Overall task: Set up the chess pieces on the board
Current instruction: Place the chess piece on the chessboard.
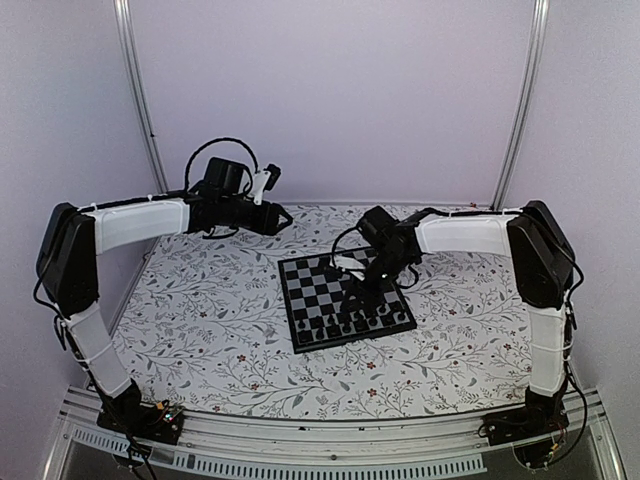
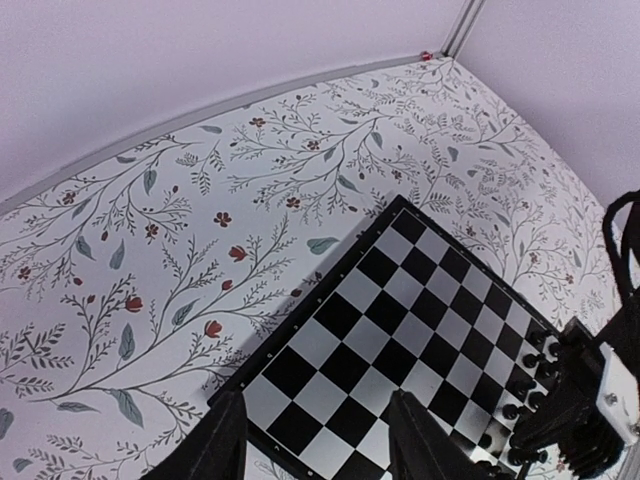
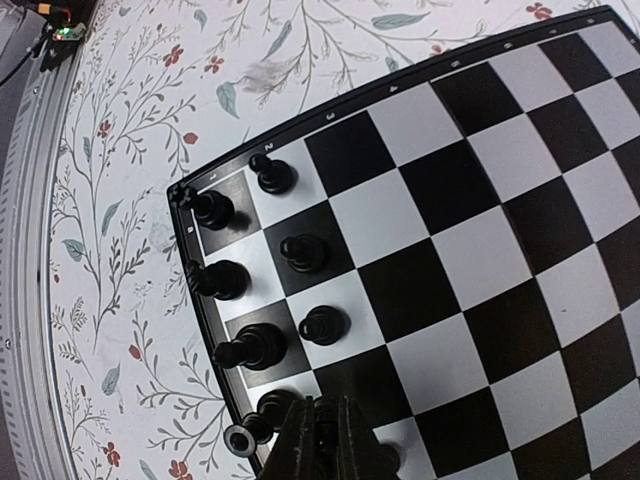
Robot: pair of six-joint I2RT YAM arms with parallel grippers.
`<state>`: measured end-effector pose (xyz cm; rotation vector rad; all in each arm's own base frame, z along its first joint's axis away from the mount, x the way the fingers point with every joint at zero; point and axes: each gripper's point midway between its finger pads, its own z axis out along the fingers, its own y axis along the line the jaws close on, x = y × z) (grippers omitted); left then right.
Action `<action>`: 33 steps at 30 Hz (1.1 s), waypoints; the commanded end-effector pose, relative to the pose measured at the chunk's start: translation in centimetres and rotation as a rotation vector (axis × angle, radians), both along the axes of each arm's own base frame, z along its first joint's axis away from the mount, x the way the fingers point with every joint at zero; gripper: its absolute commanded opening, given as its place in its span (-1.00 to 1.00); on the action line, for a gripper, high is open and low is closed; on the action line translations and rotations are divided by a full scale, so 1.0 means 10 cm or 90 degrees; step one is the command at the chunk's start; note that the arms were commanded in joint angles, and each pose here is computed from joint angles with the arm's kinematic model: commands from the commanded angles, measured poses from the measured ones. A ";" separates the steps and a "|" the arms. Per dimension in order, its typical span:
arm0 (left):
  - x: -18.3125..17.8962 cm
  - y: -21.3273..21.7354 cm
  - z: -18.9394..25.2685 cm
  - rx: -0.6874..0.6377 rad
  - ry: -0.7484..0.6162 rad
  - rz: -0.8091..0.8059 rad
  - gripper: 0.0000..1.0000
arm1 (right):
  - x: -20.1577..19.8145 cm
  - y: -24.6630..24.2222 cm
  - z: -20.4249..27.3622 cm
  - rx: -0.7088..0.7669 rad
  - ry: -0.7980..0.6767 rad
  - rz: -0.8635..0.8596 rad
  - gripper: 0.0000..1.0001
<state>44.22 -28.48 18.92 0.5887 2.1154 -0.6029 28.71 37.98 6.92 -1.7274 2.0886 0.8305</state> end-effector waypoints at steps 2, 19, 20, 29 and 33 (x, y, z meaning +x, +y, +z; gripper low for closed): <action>0.07 0.01 0.05 -0.009 0.001 0.001 0.01 | -0.09 0.06 -0.12 -0.015 0.020 0.022 -0.84; 0.06 -0.02 0.02 -0.014 0.011 -0.005 0.01 | 0.05 0.07 -0.22 -0.038 -0.002 -0.005 -0.78; 0.06 -0.02 0.01 -0.014 0.012 -0.006 0.01 | 0.05 0.07 -0.22 -0.040 -0.003 -0.006 -0.78; 0.05 -0.03 -0.01 -0.016 0.017 -0.009 0.01 | 0.06 0.08 -0.24 -0.039 -0.003 -0.009 -0.67; 0.05 -0.03 -0.01 -0.014 0.017 -0.010 0.01 | 0.06 0.10 -0.22 -0.034 0.001 -0.008 -0.57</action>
